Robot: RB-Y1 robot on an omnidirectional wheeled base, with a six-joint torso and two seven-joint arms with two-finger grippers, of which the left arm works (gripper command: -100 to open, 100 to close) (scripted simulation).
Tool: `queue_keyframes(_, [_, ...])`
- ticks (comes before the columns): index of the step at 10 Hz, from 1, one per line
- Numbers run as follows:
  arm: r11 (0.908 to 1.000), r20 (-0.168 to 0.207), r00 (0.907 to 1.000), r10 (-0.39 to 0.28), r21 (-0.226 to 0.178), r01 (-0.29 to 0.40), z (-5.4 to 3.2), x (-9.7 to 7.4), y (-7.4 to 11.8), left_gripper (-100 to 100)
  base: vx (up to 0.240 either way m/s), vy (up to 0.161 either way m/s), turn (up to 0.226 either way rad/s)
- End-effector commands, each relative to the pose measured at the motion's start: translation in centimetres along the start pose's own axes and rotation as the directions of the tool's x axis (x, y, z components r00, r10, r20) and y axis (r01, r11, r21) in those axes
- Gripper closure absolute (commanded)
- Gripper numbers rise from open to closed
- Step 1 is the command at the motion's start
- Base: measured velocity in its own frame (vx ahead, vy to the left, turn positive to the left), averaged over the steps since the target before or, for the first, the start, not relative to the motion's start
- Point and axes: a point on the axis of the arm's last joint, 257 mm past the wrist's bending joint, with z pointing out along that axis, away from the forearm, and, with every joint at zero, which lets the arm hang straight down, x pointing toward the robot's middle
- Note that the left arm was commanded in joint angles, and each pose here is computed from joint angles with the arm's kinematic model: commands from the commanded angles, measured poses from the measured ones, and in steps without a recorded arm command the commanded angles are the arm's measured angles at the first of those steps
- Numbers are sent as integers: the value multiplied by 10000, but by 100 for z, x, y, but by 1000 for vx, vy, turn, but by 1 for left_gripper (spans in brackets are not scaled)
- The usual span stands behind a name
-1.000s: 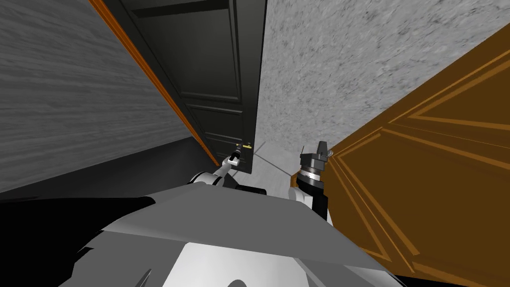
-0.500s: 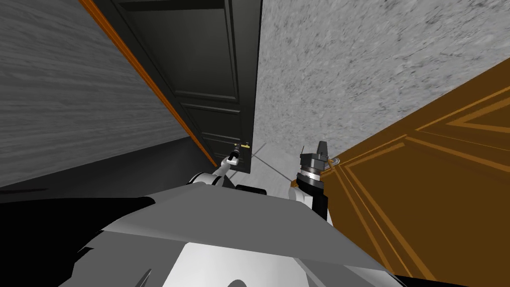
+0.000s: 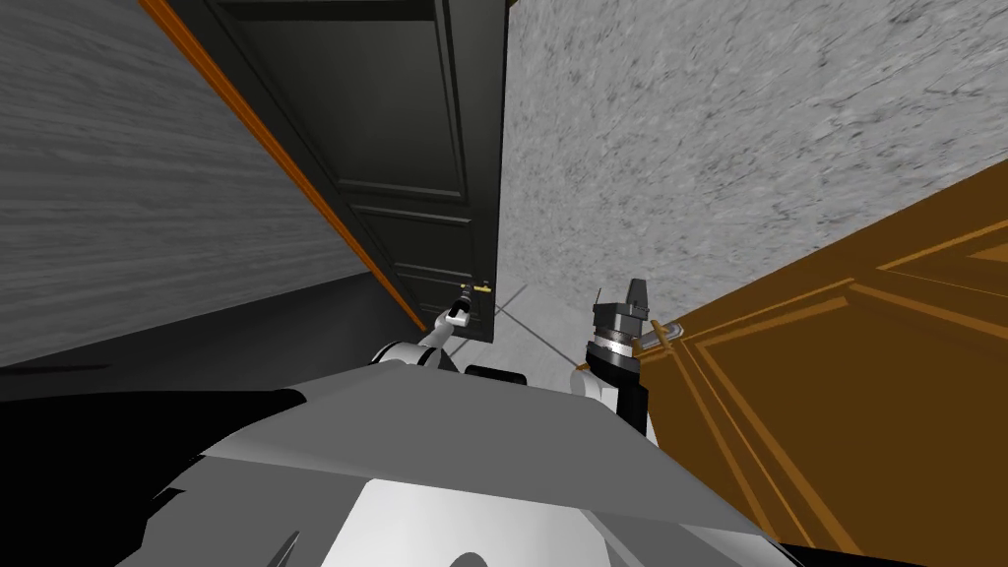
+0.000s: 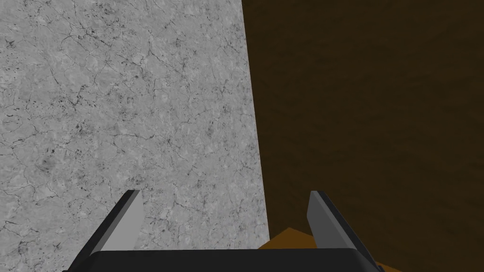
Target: Push the door open
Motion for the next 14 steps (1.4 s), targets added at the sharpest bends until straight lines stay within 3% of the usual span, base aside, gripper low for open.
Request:
queue_keyframes(1, [9999, 96, 10000, 21, 120, -22, 24, -56, -57, 100, 166, -63, 57])
queue_keyframes(14, [9999, 1229, 9924, -20, 121, 5, -19, -673, -55, 100, 189, -100, 99])
